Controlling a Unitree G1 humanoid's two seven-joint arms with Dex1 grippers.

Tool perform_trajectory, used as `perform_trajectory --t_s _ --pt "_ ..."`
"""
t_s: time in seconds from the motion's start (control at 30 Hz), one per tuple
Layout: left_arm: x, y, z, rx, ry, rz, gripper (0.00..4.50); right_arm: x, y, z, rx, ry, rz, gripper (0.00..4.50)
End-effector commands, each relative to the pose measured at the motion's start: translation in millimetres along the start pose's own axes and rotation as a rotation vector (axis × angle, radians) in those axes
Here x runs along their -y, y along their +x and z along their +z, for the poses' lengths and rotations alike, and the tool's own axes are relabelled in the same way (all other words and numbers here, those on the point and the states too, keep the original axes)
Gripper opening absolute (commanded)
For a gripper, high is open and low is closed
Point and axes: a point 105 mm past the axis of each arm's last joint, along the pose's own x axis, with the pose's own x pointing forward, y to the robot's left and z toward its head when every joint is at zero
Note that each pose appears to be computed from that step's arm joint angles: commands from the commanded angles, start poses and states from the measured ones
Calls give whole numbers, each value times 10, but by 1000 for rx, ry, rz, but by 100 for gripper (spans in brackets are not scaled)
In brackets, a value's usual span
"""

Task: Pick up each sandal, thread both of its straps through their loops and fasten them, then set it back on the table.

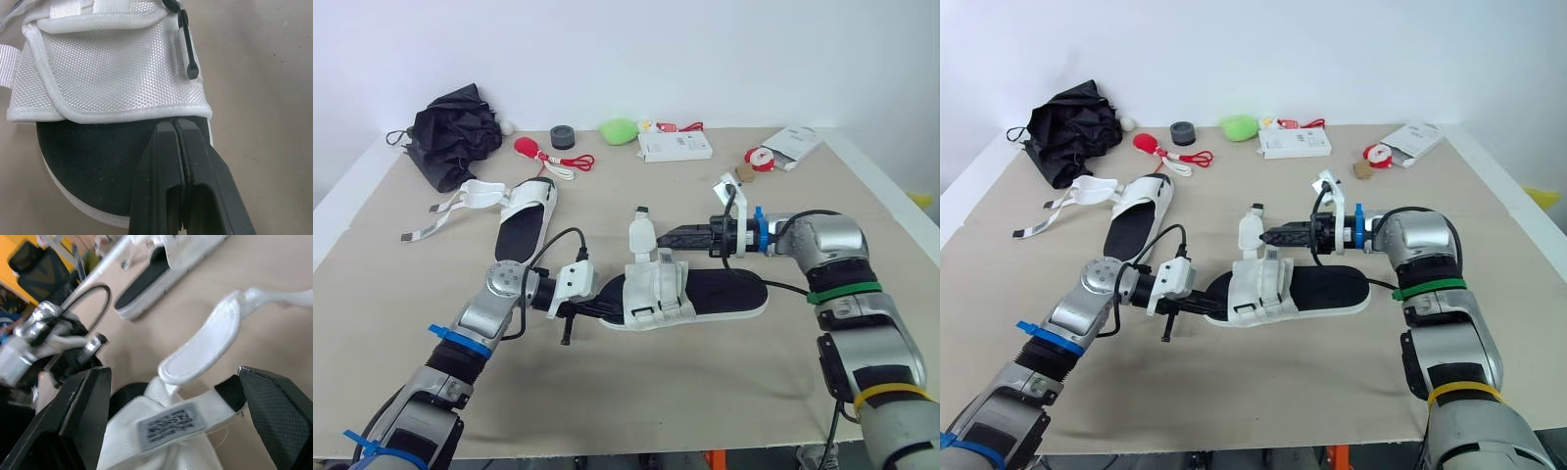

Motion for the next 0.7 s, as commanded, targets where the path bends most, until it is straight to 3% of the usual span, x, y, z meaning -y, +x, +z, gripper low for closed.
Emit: perform_trajectory --t_s 0.03,0.7 --pt "179 31 -298 -97 -92 -53 0 -39 94 165 4 -59 24 445" --pt "207 54 -306 -91 -103 -45 0 -46 644 396 103 -64 23 445"
